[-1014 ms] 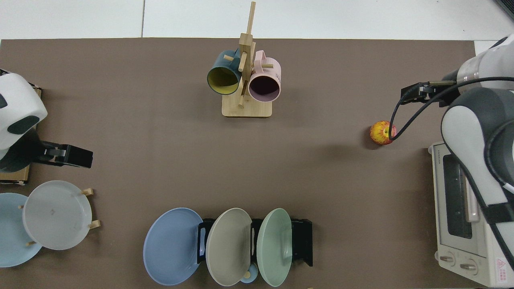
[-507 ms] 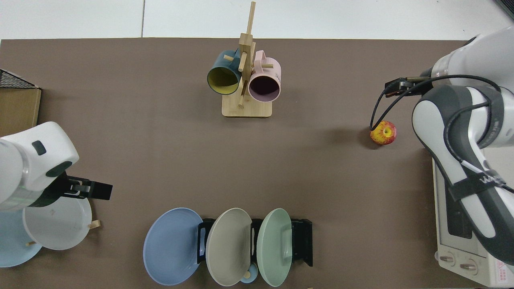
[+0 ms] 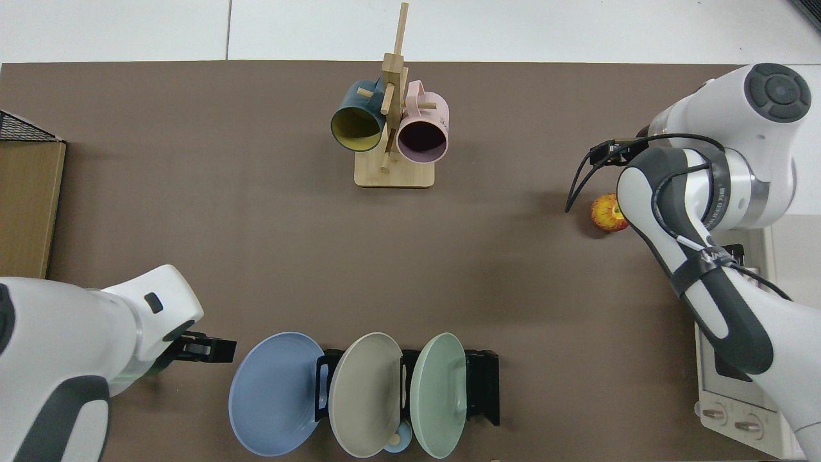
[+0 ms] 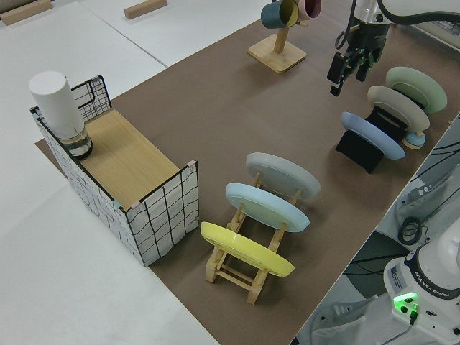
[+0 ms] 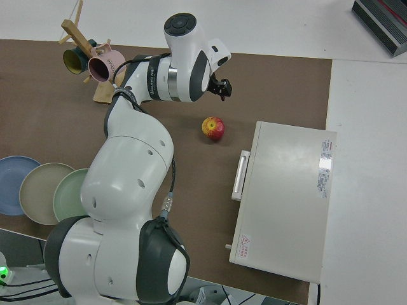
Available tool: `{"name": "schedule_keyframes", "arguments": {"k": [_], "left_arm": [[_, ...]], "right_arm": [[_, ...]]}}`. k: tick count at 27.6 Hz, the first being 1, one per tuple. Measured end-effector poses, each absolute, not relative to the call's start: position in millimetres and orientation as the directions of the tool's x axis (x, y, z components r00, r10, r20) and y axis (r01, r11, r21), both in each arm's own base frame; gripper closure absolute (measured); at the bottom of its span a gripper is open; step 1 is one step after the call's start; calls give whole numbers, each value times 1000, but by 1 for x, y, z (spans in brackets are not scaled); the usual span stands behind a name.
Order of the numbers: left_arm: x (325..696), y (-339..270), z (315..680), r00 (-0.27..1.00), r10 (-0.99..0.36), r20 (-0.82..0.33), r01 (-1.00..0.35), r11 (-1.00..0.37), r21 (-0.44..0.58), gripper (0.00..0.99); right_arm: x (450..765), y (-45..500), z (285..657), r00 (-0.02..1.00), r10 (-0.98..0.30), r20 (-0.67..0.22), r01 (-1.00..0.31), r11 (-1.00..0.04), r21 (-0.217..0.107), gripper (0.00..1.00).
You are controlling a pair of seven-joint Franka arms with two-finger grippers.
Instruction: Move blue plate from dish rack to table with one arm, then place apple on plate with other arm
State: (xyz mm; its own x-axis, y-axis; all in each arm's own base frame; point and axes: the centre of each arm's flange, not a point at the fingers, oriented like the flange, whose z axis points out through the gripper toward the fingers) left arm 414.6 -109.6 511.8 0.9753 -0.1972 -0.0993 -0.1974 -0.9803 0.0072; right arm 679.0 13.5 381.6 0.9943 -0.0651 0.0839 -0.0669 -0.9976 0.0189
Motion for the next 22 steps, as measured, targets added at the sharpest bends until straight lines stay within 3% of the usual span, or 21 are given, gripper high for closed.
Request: {"name": "schedule_keyframes", "arguments": {"k": [11,12,18,19,21,22], "left_arm": [[386,-129,450,964,-196,-180,-199,-980,3,9],[383,-131,446,962,-199,-187,-202,-979,2,84],[364,-147,432,952,-218,-213,-227,-974,-17,216],[362,-148,431,951,-220,-215,-230,-973,-20,330],[359,-149,430,951,-222,-216,-232,-972,-23,427],[359,-149,430,951,-222,-215,-232,-972,-23,533]], "right_arm": [[665,13,331,998,-48,44,-50,-998,45,0],[664,13,327,998,-48,41,-50,-998,45,0],[653,12,306,998,-48,31,-49,-998,46,0],[652,12,304,998,-48,28,-49,-998,46,0],[650,13,302,999,-47,22,-48,-998,47,0],[650,13,301,999,-47,20,-47,-998,47,0]]}}
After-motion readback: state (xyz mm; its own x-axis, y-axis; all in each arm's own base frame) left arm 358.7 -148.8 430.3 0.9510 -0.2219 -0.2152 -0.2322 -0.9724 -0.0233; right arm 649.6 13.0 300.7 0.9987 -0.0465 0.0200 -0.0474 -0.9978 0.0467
